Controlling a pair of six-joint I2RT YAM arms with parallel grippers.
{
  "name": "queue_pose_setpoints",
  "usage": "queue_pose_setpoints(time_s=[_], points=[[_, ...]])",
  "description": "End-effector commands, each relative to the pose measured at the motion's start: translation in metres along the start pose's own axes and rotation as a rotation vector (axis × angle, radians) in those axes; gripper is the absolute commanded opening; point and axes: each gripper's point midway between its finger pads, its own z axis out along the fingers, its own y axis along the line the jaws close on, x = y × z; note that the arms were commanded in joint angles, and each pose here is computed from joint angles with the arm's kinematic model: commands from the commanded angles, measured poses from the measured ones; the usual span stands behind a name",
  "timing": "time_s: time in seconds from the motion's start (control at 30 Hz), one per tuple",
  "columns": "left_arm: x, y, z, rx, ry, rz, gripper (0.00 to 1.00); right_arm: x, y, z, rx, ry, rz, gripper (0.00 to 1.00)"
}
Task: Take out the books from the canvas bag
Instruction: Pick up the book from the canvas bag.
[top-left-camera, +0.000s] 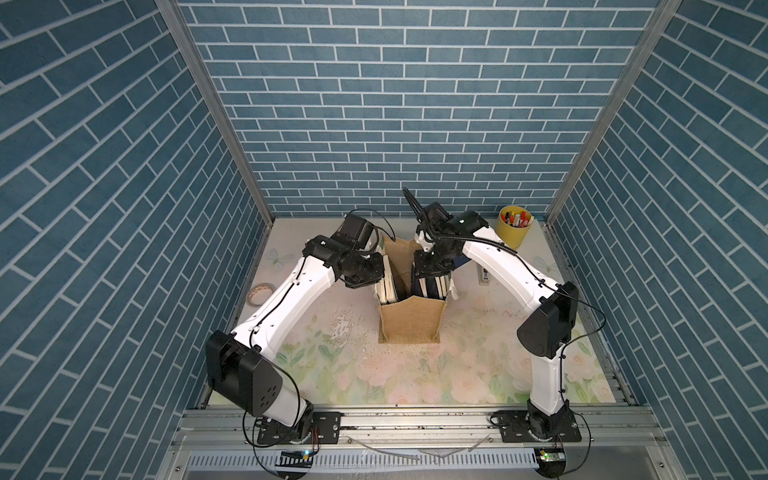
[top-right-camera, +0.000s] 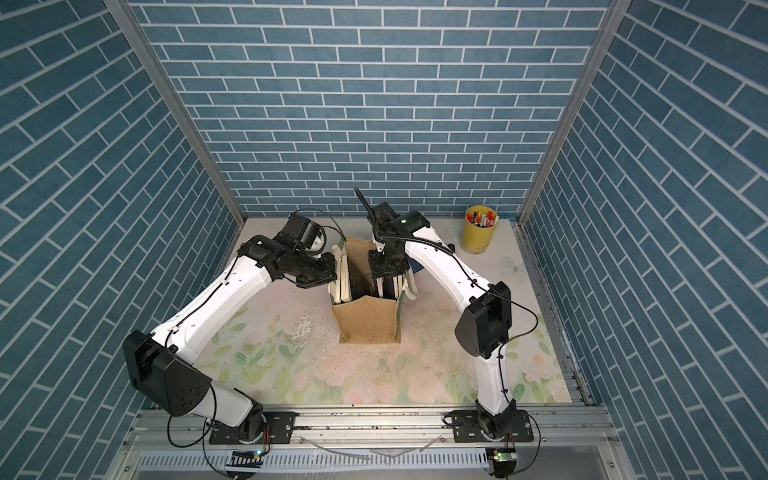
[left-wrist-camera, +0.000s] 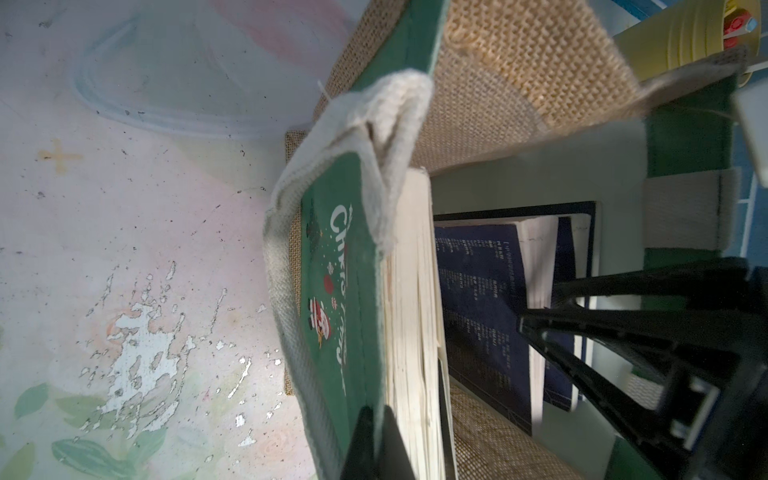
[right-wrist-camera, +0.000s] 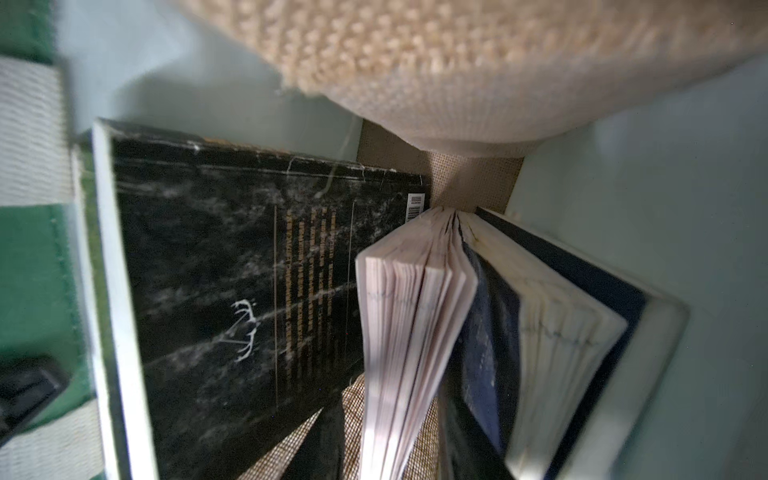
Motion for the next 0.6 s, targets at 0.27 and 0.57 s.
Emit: queue_pose_setpoints(time_s=[0.27, 0.57], points=[[0.001, 0.001, 0.008, -0.011, 0.017, 0.006, 0.00, 0.000, -0.009, 0.006, 0.072, 0.015, -0.018, 0.08], [0.000, 0.007, 0.008, -0.043, 0.012, 0.001, 0.00, -0.007, 0.002, -0.048, 0.045, -0.097, -0.053, 0.00]])
